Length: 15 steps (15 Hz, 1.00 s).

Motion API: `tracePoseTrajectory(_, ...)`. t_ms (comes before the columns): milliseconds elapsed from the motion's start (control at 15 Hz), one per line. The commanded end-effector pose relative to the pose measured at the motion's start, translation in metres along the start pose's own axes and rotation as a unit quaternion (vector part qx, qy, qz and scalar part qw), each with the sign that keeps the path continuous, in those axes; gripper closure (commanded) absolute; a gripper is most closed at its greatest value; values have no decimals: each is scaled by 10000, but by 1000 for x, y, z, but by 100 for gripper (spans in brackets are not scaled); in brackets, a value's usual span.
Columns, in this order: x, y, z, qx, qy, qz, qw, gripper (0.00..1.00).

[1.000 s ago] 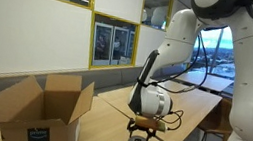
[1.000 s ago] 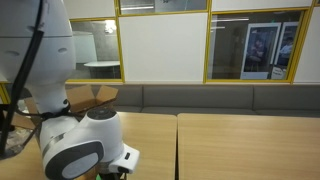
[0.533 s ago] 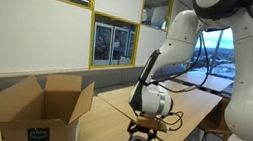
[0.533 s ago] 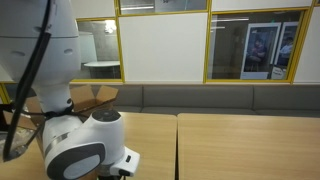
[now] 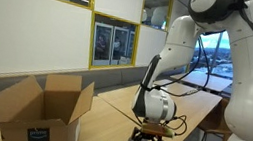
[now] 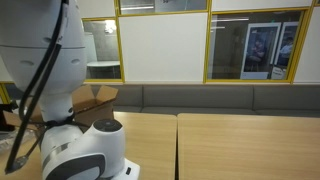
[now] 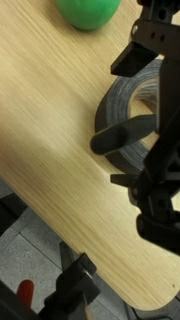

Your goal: Pick up the objects from the table and put them in the box.

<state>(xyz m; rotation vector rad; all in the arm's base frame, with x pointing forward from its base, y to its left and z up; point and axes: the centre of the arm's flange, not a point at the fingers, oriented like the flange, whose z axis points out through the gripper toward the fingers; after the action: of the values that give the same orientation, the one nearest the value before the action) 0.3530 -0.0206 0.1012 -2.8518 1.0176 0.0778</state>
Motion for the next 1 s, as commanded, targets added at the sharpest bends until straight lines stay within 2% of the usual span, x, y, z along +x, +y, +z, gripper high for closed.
tracePoseTrajectory(0, 2, 2, -1, -106, 48, -144, 9998, 13)
tracePoseTrajectory(67, 2, 3, 0, -125, 63, -149, 9998, 26)
tracePoseTrajectory(267, 2, 4, -1, -180, 124, -156, 9996, 51)
tracePoseTrajectory(533, 2, 3, -2, -245, 167, -198, 9994, 80)
tracePoseTrajectory(600, 2, 2, -2, -253, 176, -220, 9993, 84)
tracePoseTrajectory(933, 0, 0, -6, -317, 233, -295, 9988, 81)
